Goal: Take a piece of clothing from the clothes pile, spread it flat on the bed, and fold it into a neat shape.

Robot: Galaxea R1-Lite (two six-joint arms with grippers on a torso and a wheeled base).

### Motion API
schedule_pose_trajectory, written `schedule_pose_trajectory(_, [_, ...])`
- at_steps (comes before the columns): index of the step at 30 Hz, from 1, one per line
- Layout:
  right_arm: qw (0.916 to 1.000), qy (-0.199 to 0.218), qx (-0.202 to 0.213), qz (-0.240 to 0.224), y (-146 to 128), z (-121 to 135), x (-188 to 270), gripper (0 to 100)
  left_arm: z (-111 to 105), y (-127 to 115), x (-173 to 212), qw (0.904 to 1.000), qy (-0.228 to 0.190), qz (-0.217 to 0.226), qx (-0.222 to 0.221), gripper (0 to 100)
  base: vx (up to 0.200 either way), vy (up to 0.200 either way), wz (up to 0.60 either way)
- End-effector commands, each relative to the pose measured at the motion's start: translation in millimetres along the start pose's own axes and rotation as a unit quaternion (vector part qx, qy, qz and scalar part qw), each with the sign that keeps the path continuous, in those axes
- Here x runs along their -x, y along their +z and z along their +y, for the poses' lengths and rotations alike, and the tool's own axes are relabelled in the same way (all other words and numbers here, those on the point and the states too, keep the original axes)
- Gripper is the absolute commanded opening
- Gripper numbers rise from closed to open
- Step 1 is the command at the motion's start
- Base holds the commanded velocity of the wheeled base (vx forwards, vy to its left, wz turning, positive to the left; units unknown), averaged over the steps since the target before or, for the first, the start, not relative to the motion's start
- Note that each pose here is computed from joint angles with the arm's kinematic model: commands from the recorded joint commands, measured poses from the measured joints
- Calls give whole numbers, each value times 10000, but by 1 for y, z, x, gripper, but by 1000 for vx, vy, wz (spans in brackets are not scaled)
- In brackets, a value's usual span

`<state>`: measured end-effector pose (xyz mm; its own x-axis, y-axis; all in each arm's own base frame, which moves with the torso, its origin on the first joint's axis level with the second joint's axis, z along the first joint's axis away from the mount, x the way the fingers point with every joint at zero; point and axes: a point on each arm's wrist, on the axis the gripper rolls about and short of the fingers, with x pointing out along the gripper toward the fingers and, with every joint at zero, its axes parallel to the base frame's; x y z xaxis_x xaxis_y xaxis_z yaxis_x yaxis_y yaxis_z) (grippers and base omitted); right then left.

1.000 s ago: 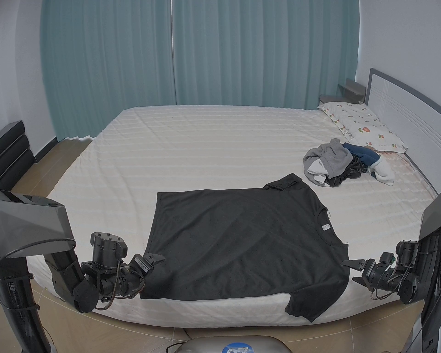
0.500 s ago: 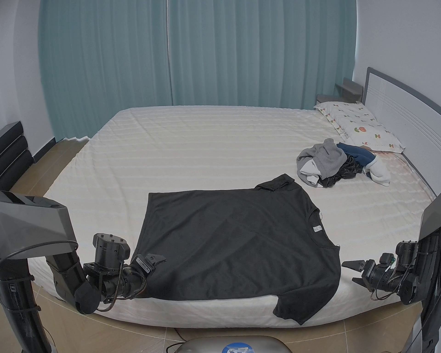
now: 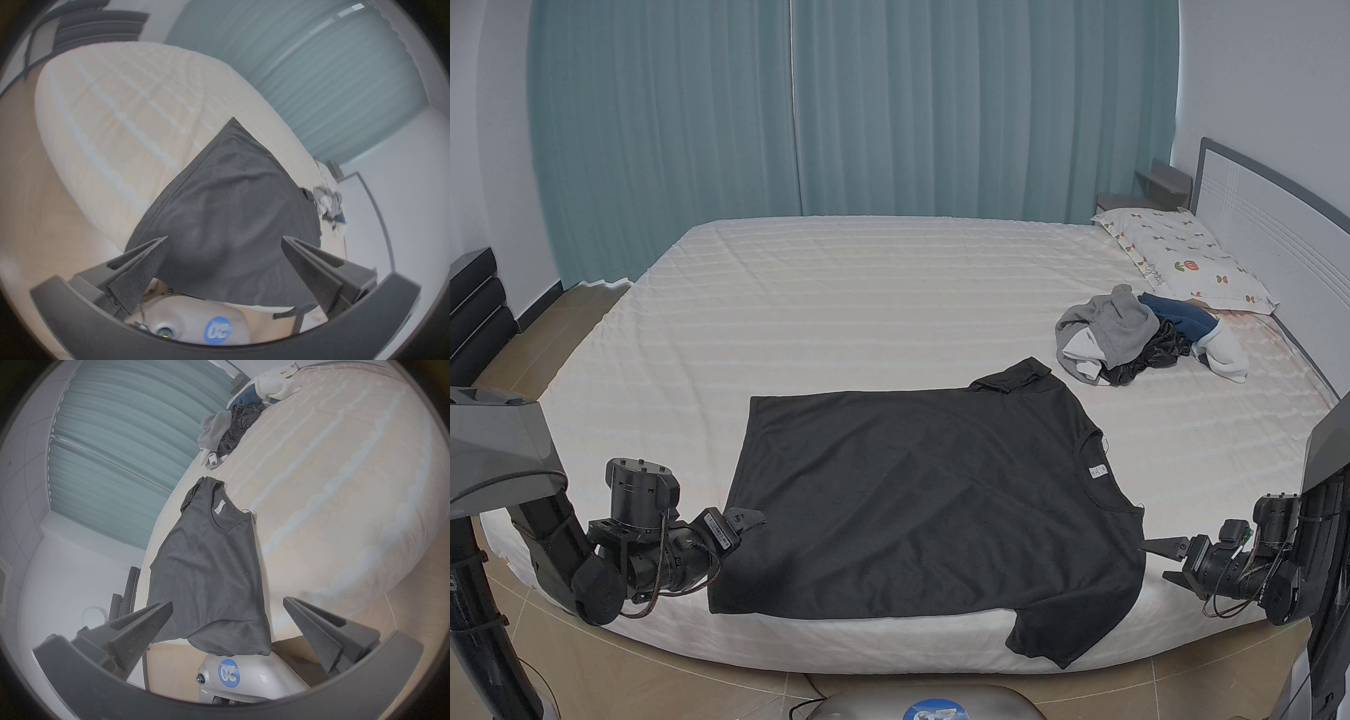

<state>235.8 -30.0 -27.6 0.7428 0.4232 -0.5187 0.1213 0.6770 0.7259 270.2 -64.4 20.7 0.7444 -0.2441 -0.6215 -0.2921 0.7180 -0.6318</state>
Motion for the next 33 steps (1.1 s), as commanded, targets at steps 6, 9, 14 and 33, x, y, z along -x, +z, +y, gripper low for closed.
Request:
schedule_pose_trajectory(6, [9999,62,41,111,-4,2,-3,100,26,16,-1,9877,-80,692,-1402,100,0,0,0])
schedule_pose_trajectory(9, [9998,53,32,186,-6,1,-7,100,35,9,-14,9857,62,903,-1424,100,0,0,0])
schedule_pose_trajectory(14, [9997,79,49,242,-7,-1,-15,100,60,-6,-24,9753,356,1275,-1766,100,0,0,0])
schedule_pose_trajectory(33, [9993,124,21,351,-10,-2,-15,100,80,-25,-29,9705,264,848,-2241,100,0,0,0])
